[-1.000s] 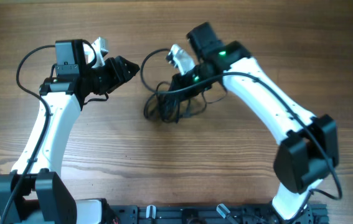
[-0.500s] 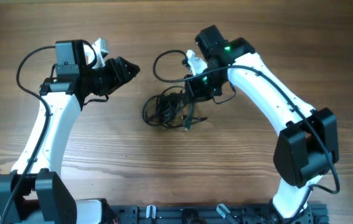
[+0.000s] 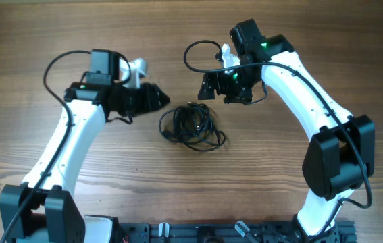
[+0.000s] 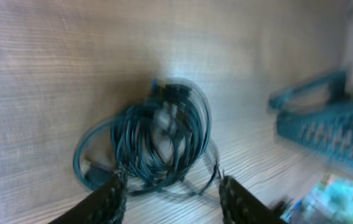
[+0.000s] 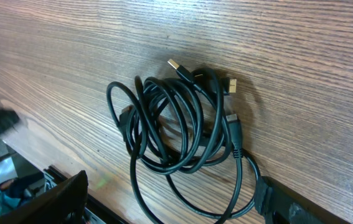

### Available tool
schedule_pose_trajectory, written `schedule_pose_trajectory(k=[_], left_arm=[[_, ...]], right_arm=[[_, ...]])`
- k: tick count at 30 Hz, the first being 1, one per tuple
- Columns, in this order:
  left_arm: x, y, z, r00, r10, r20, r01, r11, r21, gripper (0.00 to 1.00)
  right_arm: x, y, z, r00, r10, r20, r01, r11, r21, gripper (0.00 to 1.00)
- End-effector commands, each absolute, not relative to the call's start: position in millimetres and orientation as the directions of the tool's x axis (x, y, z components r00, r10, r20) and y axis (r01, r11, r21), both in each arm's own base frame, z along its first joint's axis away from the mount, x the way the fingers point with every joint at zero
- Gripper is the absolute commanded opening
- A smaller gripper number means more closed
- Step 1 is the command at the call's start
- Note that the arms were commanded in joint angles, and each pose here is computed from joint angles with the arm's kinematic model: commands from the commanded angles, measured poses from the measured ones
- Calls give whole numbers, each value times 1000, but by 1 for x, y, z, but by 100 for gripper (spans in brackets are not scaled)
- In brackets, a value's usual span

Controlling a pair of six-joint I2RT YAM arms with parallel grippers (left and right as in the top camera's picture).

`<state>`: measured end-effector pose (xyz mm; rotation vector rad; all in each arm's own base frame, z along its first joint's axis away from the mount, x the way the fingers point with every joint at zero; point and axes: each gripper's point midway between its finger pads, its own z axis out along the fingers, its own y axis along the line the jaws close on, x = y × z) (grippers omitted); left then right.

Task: Untangle cables

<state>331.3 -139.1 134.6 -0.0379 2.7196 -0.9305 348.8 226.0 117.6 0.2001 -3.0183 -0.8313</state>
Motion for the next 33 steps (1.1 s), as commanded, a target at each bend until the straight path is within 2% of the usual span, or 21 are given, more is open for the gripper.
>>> schedule_pose_trajectory(k=[1,6,9,11,13,16,20,26,33], left_arm=[[315,-143,119,-957,99,-273,233,824,-516,47],[291,-155,98,-933,280,-227,357,801,-480,40],[296,-156,88,-926,296,-234,374,805,-461,36],[297,-158,79,-928,301,-220,371,805,-464,28],[292,-159,72,-922,329,-205,387,793,-470,25],[281,-162,65,-894,389,-220,446,750,-487,25],[284,-168,58,-883,385,-270,470,725,-503,29],[277,-167,45,-883,384,-270,469,721,-509,44],[276,-174,40,-872,375,-313,489,686,-540,46]], right_arm=[[351,224,111,-993,-118,-23,-114,862,494,88],[351,224,111,-993,-118,-27,-116,861,495,89],[352,222,110,-993,-115,-30,-115,869,482,89],[353,220,109,-993,-114,-32,-115,876,469,89],[353,220,109,-993,-113,-31,-115,876,469,89],[353,220,109,-993,-113,-32,-115,875,469,89],[353,220,109,-993,-113,-34,-115,875,470,89],[353,220,109,-993,-113,-33,-116,875,470,89],[353,220,109,-993,-114,-35,-117,875,469,89]])
